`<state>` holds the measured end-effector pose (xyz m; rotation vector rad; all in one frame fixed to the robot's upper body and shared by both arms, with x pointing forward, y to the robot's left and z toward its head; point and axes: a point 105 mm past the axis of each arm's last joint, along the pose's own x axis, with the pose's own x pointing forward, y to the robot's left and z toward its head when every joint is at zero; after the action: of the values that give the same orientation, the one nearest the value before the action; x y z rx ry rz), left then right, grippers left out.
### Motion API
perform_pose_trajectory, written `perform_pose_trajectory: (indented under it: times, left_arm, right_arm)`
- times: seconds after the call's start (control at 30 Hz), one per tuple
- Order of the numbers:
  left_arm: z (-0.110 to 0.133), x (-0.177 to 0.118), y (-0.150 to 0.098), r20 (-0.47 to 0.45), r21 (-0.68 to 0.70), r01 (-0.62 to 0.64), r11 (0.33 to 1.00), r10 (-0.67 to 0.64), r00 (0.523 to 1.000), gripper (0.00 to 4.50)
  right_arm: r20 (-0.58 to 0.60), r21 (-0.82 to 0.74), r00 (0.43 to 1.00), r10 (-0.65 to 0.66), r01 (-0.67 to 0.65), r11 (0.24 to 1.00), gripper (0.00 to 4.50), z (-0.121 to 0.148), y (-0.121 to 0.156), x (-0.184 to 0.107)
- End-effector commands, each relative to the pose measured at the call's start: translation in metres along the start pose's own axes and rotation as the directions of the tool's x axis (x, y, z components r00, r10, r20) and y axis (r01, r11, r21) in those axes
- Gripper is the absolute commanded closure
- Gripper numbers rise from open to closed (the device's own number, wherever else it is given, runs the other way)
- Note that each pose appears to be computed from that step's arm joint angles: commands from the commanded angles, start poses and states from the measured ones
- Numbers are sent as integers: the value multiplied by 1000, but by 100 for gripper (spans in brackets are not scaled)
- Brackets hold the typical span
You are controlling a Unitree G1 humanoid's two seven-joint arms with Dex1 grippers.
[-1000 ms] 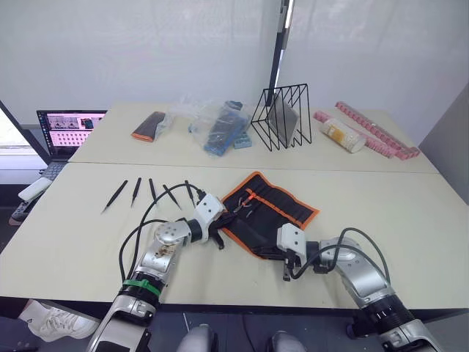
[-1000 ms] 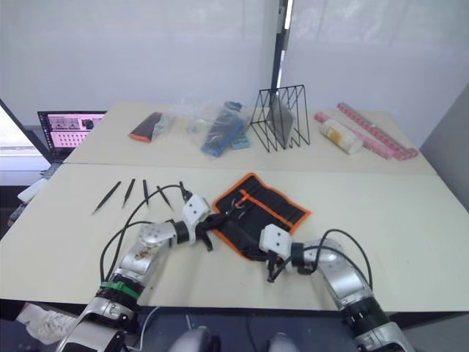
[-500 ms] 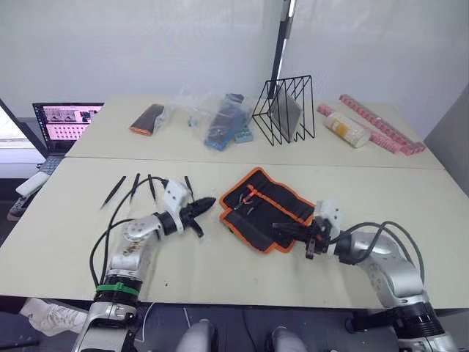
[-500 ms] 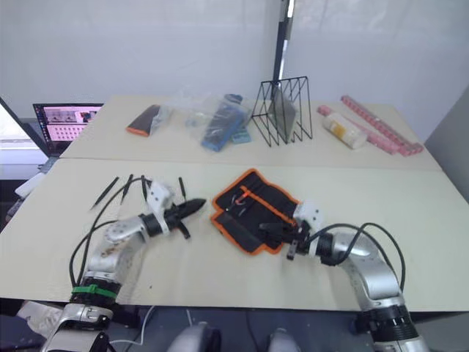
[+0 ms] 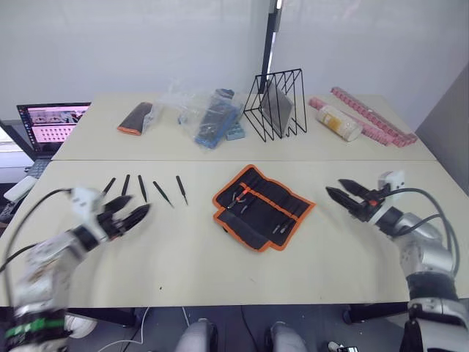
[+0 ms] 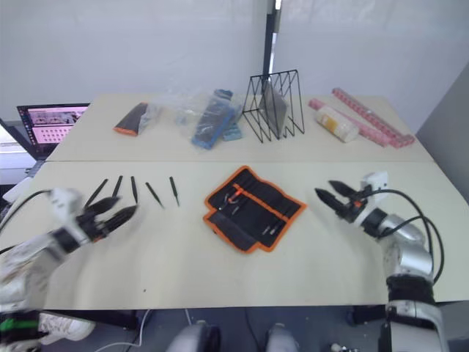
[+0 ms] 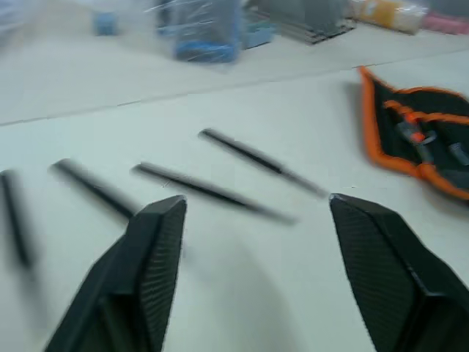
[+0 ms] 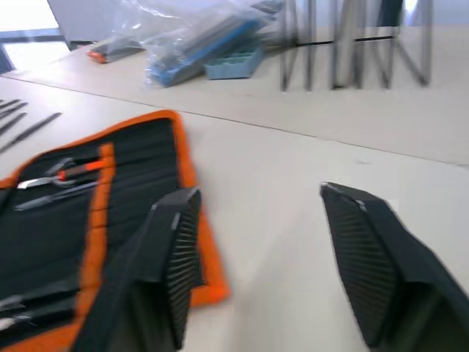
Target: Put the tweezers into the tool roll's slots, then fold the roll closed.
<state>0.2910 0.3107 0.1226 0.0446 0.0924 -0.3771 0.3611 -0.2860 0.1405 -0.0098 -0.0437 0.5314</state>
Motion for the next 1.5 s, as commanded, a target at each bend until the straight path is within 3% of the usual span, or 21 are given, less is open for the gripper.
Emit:
perform_pose_trajectory:
  times: [0.03, 0.07, 0.27, 0.5, 0.63, 0.8, 0.87, 0.97, 1.03, 1.13, 1.23, 1.33, 1.5]
  left_arm:
    - [5, -44, 28, 12, 52, -142, 989, 141, 990, 0]
    - [0, -60, 36, -4, 52, -190, 981, 190, 982, 0]
    - [-20, -105, 54, -44, 34, -329, 944, 330, 943, 0]
    - [-20, -111, 65, -39, 54, -379, 924, 382, 923, 0]
    - [-20, -110, 67, -66, 139, -380, 914, 392, 918, 0]
    - [-22, -110, 61, -84, 148, -366, 919, 381, 921, 0]
    - [-23, -112, 56, -89, 167, -354, 920, 372, 924, 0]
    - [-16, -120, 49, -53, 175, -388, 905, 403, 914, 0]
    - [-15, -124, 47, -45, 183, -415, 891, 429, 902, 0]
    - [-18, -137, 35, -42, 192, -458, 868, 474, 880, 0]
    - [-22, -149, 22, -42, 193, -497, 846, 514, 857, 0]
    - [-25, -165, 5, -25, 174, -542, 822, 554, 832, 0]
    - [-30, -182, -23, -29, 133, -590, 796, 598, 801, 0]
  right_arm:
    - [42, -33, 993, -111, 112, 993, 27, 10, -29, -17]
    - [41, -32, 989, -145, 146, 989, 2, 10, -37, -21]
    - [20, -16, 973, -232, 232, 973, 2, -1, -54, -34]
    - [30, -19, 971, -239, 240, 971, 2, 1, -55, -26]
    - [55, 2, 989, -135, 136, 991, 2, 15, -43, -7]
    - [65, 145, 980, 186, -194, 970, 2, 41, -4, 23]
    - [45, 152, 940, 337, -340, 928, 2, 53, 19, 34]
    - [4, 132, 808, 590, -585, 800, 2, 74, 66, 49]
    - [-13, 124, 747, 665, -658, 742, 2, 81, 85, 51]
    - [-40, 116, 598, 801, -793, 598, 2, 89, 124, 54]
    - [-55, 102, 476, 877, -872, 480, 2, 96, 153, 57]
    - [-56, 98, 396, 916, -911, 400, 2, 101, 171, 61]
    - [-44, 85, 340, 939, -936, 343, 2, 109, 184, 70]
